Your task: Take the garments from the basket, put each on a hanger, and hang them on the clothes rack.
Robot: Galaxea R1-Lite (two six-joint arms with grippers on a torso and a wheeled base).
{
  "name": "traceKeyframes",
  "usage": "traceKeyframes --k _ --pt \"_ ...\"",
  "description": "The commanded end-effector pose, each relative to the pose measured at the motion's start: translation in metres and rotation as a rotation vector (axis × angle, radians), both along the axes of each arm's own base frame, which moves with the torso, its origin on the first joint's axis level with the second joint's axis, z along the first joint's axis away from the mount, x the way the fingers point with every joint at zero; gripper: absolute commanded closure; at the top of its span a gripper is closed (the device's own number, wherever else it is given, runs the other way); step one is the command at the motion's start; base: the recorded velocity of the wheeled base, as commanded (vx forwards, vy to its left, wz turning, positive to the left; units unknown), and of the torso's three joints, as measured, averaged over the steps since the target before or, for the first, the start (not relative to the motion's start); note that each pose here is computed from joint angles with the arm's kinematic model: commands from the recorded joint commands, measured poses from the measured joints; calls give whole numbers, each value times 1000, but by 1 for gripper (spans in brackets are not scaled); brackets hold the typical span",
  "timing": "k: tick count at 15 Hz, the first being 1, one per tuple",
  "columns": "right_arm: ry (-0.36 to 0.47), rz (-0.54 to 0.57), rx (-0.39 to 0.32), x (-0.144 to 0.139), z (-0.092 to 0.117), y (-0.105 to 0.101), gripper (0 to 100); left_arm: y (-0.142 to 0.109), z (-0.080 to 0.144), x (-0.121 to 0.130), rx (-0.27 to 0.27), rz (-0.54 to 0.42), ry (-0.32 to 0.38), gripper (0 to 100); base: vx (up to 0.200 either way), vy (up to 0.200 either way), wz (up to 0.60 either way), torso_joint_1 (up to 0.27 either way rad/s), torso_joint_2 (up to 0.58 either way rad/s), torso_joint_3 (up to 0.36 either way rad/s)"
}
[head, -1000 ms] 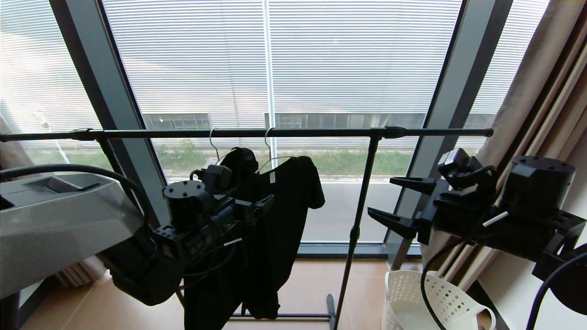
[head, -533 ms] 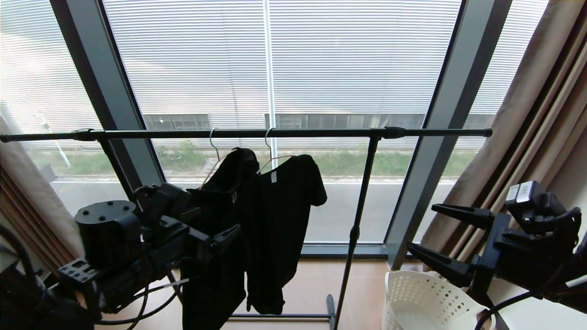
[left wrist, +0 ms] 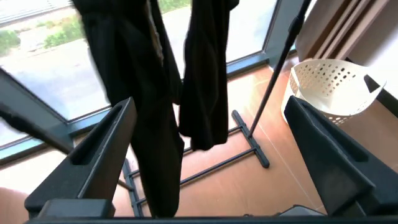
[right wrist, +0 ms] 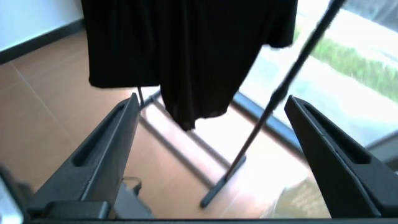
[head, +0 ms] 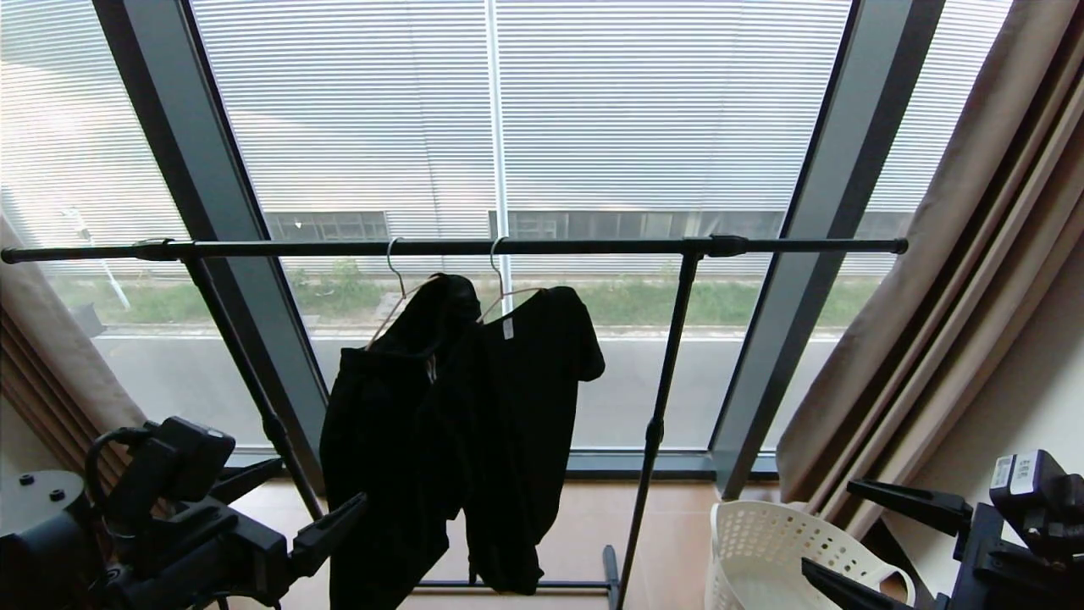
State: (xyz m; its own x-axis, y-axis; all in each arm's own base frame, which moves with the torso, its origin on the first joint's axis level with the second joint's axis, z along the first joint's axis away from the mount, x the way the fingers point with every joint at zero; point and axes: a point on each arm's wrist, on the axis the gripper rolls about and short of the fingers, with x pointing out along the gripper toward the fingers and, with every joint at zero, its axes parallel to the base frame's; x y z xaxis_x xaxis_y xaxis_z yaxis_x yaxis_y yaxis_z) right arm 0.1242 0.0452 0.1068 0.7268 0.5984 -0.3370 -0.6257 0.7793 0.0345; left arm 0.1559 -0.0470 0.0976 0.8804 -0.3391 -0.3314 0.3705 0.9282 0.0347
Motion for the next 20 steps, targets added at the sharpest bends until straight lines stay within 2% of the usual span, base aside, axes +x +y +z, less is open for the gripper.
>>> traceKeyframes --k 1,2,3,4,7,11,13,15,16,18,20 --pt "5 -10 13 -14 2 -4 0 7 12 -24 -21 23 -24 0 0 0 0 0 0 0" --pt "23 -11 11 -23 1 -7 0 12 13 -38 -22 24 -1 0 0 0 0 0 0 0" --pt "27 -11 9 -24 1 -7 0 12 13 -41 -19 24 6 0 0 0 0 0 0 0" --pt "33 -9 8 -39 1 -11 0 17 13 -58 -17 25 20 0 0 0 0 0 0 0" --pt "17 -11 17 -62 0 -18 0 24 13 -82 -20 28 8 0 0 0 0 0 0 0" --pt "-30 -50 30 -96 -7 -29 0 39 -2 -132 -16 26 -26 0 0 0 0 0 0 0" --pt "-71 -83 32 -116 -17 -36 0 47 -18 -156 15 58 -66 0 0 0 0 0 0 0" --pt "-114 -150 31 -128 -25 -41 0 48 -19 -163 4 102 -119 0 0 0 0 0 0 0" --pt "-153 -212 41 -132 -24 -42 0 48 -19 -165 21 207 -141 0 0 0 0 0 0 0" --pt "-171 -306 51 -134 -24 -42 0 46 -19 -167 47 316 -170 0 0 0 0 0 0 0" --pt "-231 -330 70 -139 -25 -43 0 45 -21 -178 15 279 -298 0 0 0 0 0 0 0"
